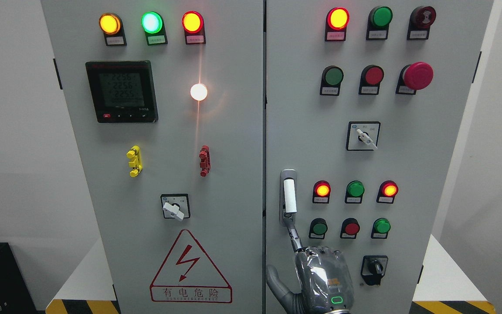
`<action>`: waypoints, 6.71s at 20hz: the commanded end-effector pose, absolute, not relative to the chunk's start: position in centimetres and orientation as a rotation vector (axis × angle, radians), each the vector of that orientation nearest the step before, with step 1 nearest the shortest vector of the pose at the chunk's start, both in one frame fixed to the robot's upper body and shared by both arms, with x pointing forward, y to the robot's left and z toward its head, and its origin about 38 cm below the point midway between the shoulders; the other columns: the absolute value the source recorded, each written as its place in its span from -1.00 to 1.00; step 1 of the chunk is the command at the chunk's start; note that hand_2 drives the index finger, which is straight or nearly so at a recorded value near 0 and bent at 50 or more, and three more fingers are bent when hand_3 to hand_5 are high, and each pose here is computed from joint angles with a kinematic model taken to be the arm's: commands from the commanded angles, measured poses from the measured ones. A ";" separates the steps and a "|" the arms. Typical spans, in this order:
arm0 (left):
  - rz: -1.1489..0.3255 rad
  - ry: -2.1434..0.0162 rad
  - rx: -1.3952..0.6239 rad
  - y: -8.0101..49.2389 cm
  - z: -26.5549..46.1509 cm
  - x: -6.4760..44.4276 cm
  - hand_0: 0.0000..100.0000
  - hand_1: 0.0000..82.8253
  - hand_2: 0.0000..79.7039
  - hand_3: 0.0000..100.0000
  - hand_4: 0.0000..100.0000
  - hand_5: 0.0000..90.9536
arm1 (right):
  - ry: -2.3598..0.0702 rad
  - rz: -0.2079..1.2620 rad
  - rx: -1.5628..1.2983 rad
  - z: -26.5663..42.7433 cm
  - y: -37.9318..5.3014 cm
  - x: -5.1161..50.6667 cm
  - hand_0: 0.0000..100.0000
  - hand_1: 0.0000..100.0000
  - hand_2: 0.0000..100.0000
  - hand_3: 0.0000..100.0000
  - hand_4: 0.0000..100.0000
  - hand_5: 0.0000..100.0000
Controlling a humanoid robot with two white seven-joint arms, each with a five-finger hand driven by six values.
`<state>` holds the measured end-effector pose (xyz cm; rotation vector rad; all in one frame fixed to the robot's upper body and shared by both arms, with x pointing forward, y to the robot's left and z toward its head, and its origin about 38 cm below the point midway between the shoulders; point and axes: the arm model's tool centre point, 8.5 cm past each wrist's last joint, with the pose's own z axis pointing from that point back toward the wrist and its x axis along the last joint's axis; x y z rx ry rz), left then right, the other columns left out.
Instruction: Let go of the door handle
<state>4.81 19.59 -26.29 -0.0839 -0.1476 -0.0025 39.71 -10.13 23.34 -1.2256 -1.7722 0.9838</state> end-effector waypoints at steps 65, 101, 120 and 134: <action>-0.003 -0.148 -0.085 19.6 -26.3 4.8 -0.76 0.34 -1.00 -1.00 -1.00 -1.00 | -1.900 0.850 -1.334 26.5 -13.9 33.9 -0.30 -0.76 0.58 1.00 1.00 1.00; -0.003 -0.148 -0.085 19.6 -26.3 4.8 -0.76 0.34 -1.00 -1.00 -1.00 -1.00 | -1.874 0.872 -1.449 30.3 -10.1 40.8 -0.42 -0.66 0.87 1.00 1.00 1.00; -0.003 -0.148 -0.085 19.6 -26.3 4.8 -0.76 0.34 -1.00 -1.00 -1.00 -1.00 | -1.848 0.839 -1.473 31.0 -10.6 41.8 -0.44 -0.58 0.91 1.00 1.00 1.00; -0.003 -0.148 -0.085 19.6 -26.3 4.8 -0.76 0.34 -1.00 -1.00 -1.00 -1.00 | -1.835 0.826 -1.478 31.2 -10.9 42.3 -0.36 -0.58 0.91 1.00 1.00 1.00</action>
